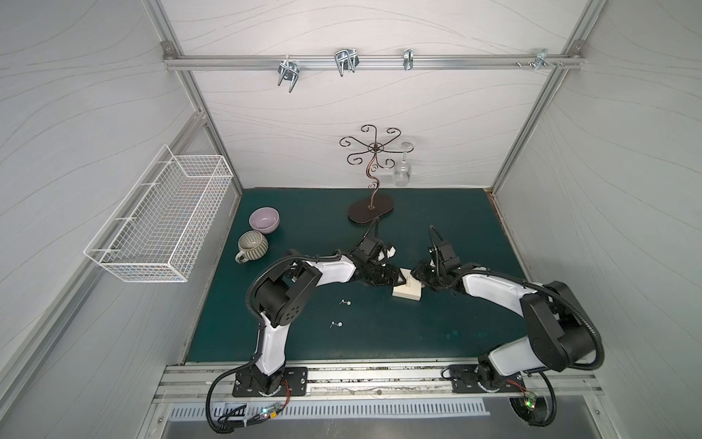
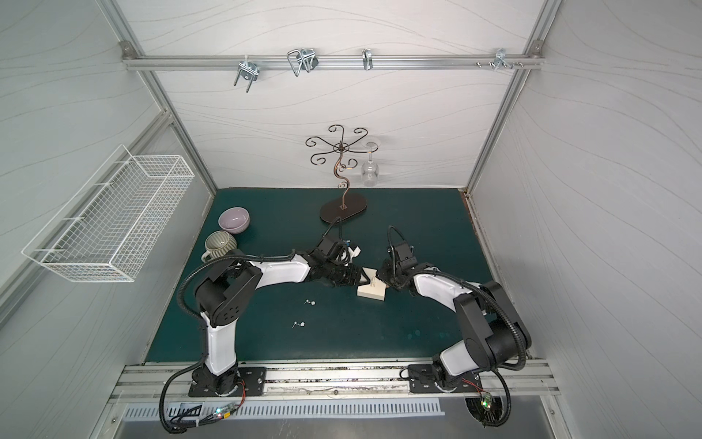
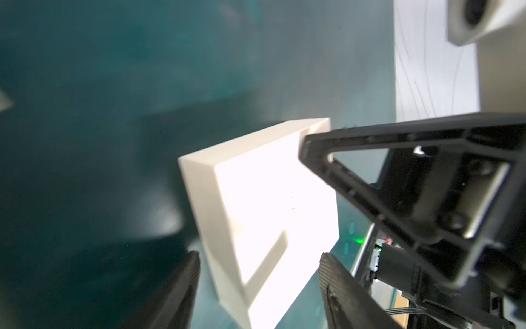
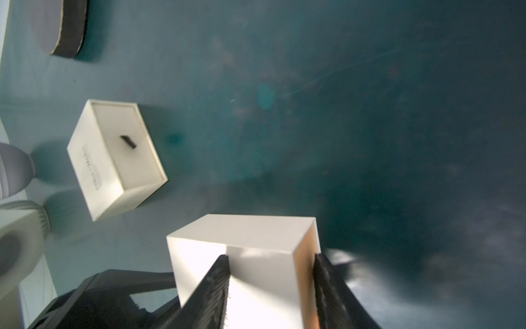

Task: Place the earrings into the drawer-style jewelry box
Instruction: Move the jewelry box to the center of the board.

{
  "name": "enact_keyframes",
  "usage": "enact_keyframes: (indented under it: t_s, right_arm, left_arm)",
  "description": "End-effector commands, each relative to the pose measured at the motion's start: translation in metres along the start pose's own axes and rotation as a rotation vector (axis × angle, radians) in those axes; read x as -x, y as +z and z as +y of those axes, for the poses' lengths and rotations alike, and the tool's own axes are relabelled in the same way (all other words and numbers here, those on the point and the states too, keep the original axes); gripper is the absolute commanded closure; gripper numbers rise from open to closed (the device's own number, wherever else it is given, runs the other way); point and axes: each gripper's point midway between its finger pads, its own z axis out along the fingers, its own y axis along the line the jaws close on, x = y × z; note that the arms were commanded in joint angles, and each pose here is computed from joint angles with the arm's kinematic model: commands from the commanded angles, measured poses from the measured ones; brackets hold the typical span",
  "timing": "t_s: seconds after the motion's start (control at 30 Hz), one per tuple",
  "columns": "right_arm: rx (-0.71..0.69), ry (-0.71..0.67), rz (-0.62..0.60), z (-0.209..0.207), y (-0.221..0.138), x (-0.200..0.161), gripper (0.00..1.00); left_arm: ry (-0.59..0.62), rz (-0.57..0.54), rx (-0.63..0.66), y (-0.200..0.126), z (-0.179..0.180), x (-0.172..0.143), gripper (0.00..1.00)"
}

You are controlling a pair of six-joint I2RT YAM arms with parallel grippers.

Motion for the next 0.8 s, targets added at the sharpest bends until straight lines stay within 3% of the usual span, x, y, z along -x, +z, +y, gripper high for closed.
enact_keyframes:
  t_s: [0.0, 0.2, 0.37, 0.5, 0.77]
  right_arm:
    - [-0.019, -0.005, -0.013, 0.005, -0.002, 0.002, 0.51]
    - [-0.042, -0.056, -0.017, -0.015, -0.024, 0.004, 0.54]
    - [0.109, -0.044, 0.046, -0.032, -0.033, 0.000, 0.64]
    - [0.220, -0.048, 0.064, -0.031, -0.039, -0.004, 0.77]
    - [0.351, -0.062, 0.130, -0.015, -0.036, -0.012, 0.80]
  left_arm:
    - [-0.002, -0.100, -0.004, -0.017, -0.007, 0.018, 0.31]
    - [-0.049, -0.137, 0.021, -0.027, 0.002, 0.021, 0.35]
    - [-0.051, -0.125, -0.001, -0.022, -0.001, 0.024, 0.39]
    - [-0.057, -0.114, -0.017, -0.017, -0.002, 0.027, 0.42]
    - [-0.056, -0.100, -0.058, -0.012, -0.009, 0.029, 0.44]
